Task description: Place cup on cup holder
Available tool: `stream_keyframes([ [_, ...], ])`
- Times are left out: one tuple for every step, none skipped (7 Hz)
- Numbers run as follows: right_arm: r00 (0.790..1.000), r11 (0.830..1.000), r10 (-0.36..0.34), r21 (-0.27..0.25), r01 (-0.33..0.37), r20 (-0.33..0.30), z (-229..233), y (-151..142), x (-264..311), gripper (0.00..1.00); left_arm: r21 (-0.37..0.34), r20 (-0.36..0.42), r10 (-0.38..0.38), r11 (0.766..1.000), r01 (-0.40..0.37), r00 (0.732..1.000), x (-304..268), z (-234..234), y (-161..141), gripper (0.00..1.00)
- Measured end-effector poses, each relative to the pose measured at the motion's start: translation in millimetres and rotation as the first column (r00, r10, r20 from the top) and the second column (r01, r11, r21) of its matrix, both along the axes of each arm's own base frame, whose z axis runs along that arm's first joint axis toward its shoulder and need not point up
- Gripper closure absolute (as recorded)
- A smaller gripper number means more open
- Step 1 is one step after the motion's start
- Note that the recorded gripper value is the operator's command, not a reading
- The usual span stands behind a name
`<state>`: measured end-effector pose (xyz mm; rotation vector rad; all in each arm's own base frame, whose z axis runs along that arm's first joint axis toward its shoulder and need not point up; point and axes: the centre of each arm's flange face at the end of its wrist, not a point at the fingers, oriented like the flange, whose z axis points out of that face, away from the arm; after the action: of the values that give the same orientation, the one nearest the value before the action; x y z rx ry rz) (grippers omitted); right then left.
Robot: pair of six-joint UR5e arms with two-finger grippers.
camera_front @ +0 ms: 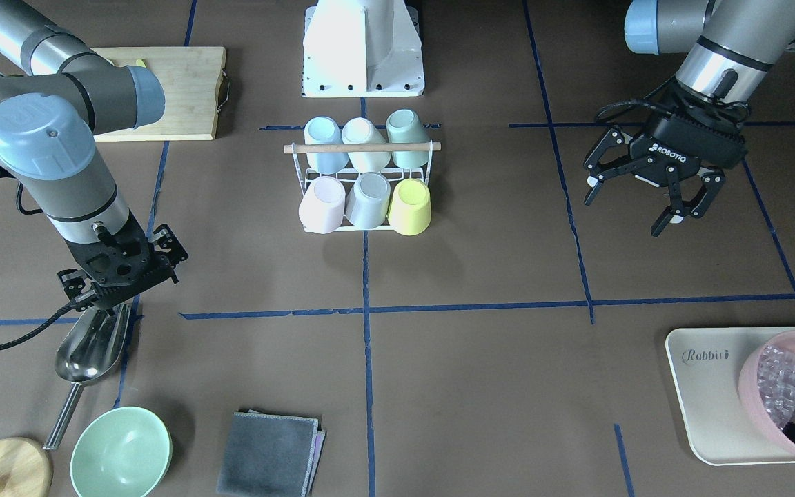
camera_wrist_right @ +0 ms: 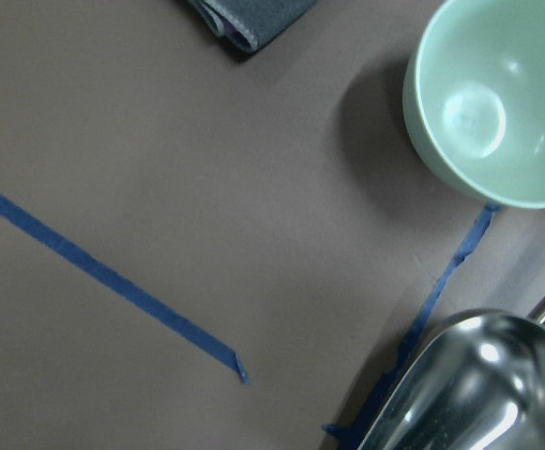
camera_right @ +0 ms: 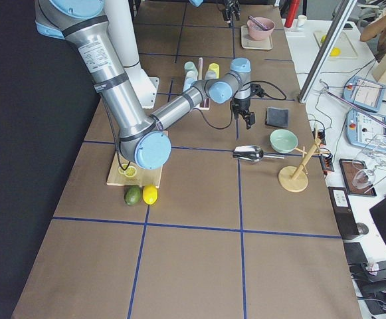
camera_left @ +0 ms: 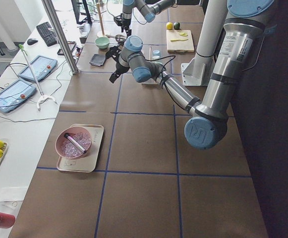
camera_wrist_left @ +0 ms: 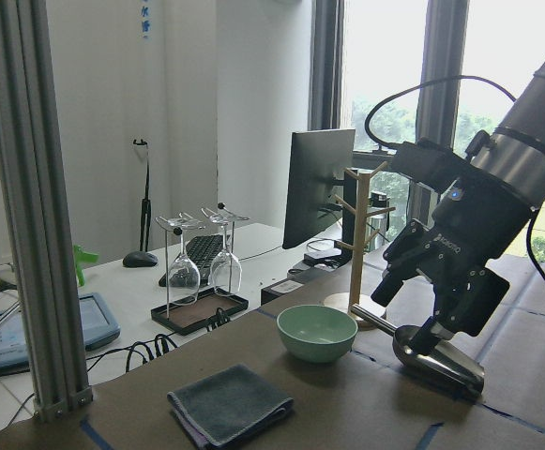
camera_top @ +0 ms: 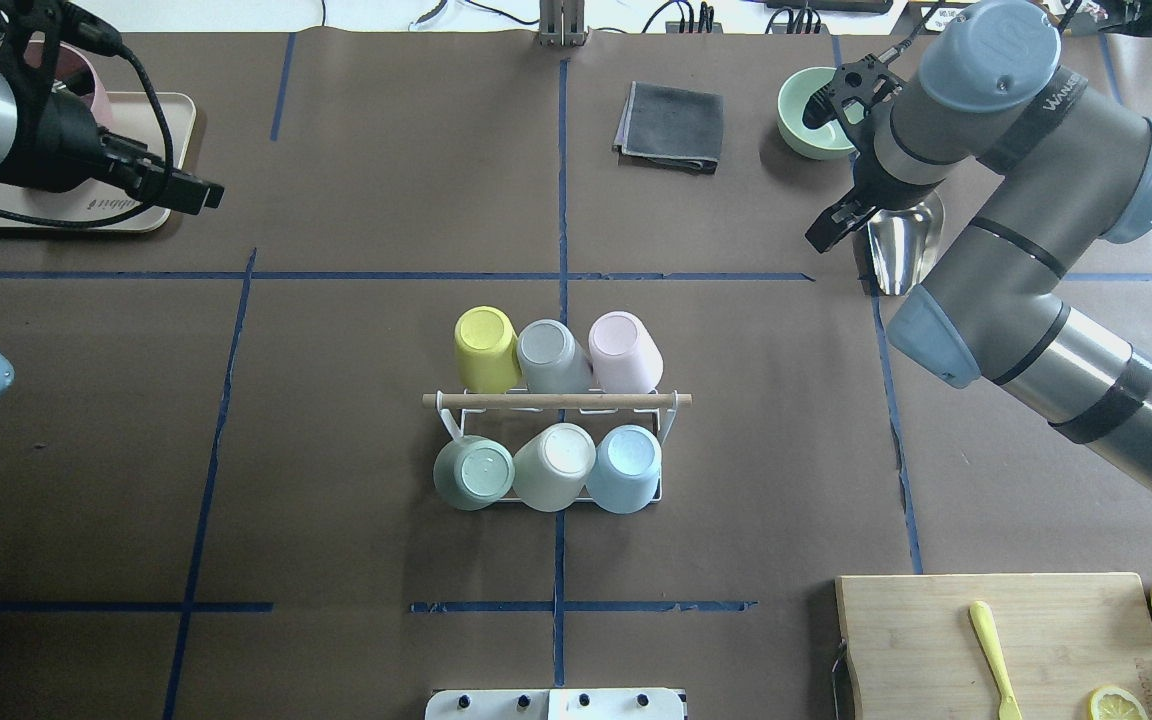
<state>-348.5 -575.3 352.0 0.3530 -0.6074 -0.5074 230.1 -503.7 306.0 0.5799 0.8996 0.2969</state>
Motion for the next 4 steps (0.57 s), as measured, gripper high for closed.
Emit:
stream_keyframes([
  [1.0, 0.999, -0.015, -0.039, 0.015, 0.006, 8, 2, 2, 0.0, -0.115, 0.019, 0.056, 0.992, -0.053, 0.998, -2, 23, 8, 0.0],
  [1.0, 0.997, -0.019, -0.076, 0.02, 0.017, 18, 2, 10, 0.0, -0.216, 0.027, 0.105, 0.972, -0.096, 0.994, -12, 51, 13, 0.0],
  [1.0, 0.993, -0.007, -0.115, 0.01, 0.024, 33, -1, 28, 0.0, -0.266, 0.053, 0.141, 0.956, -0.122, 0.989, -28, 82, 15, 0.0],
  [0.999, 0.986, 0.021, -0.166, -0.015, 0.035, 54, -6, 58, 0.0, -0.309, 0.092, 0.169, 0.942, -0.133, 0.981, -42, 112, 15, 0.0],
])
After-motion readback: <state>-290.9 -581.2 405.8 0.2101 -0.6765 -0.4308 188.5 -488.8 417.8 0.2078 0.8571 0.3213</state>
